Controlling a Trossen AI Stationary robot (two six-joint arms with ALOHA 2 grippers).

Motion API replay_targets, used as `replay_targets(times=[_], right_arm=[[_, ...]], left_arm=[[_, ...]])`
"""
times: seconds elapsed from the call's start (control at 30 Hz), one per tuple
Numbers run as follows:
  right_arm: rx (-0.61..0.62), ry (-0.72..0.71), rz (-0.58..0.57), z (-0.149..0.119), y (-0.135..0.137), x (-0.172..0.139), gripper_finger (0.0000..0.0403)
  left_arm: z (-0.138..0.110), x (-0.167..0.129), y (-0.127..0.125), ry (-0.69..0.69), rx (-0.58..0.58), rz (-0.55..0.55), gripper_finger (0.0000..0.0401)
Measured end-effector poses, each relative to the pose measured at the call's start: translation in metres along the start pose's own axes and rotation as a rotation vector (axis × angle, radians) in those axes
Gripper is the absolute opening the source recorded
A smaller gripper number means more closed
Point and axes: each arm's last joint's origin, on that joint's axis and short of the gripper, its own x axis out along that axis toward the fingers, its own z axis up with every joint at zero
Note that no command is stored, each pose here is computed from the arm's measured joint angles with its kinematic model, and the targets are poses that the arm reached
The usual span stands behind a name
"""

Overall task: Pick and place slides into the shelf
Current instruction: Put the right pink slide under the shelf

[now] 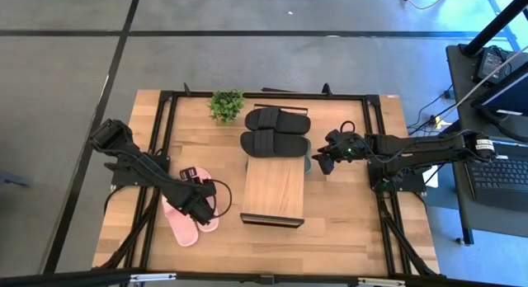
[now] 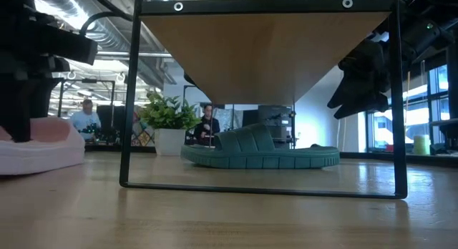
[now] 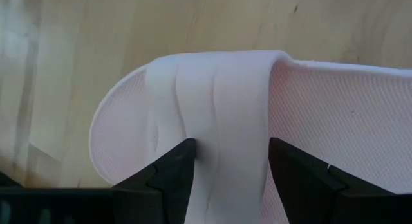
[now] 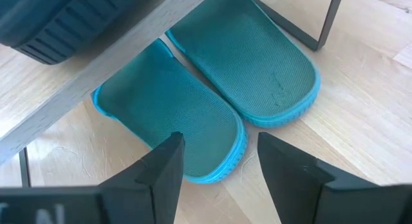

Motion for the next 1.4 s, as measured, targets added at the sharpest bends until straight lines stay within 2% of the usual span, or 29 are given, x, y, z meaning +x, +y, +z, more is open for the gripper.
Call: replay_targets(times=[0.13, 0.27, 0.43, 0.6, 0.7, 0.8, 1.0, 1.4], right_arm=[[-0.001, -0.010, -0.014, 0.000, 0.000, 0.000, 0.0199], [-0.001, -0.036, -0.051, 0.001, -0.001, 0.000, 0.0199], [-0.001, -0.044, -0.062, 0.001, -0.002, 0.000, 0.0199], [-0.001, -0.044, -0.063, 0.001, -0.002, 0.000, 0.0199], [-0.001, -0.046, -0.065, 0.001, -0.002, 0.000, 0.0199], [0.000, -0.046, -0.065, 0.001, -0.002, 0.000, 0.0199], [0.004, -0.046, -0.065, 0.001, -0.002, 0.000, 0.0199], [0.006, -0.046, -0.064, 0.001, -0.002, 0.000, 0.0199]], left_arm=[[-0.001, 0.000, 0.001, 0.002, 0.006, 0.017, 0.0187], [-0.002, 0.000, 0.004, 0.012, 0.014, 0.041, 0.0164], [-0.001, 0.000, 0.005, -0.023, 0.010, 0.068, 0.0105], [0.003, 0.002, 0.008, -0.011, -0.077, 0.070, 0.0022], [0.007, 0.004, 0.010, 0.010, -0.131, 0.058, 0.0010], [0.011, 0.005, 0.013, 0.032, -0.205, 0.051, 0.0006], [0.017, 0.008, 0.020, 0.071, -0.455, 0.060, 0.0003], [0.027, 0.014, 0.029, 0.083, -0.864, 0.069, 0.0002]])
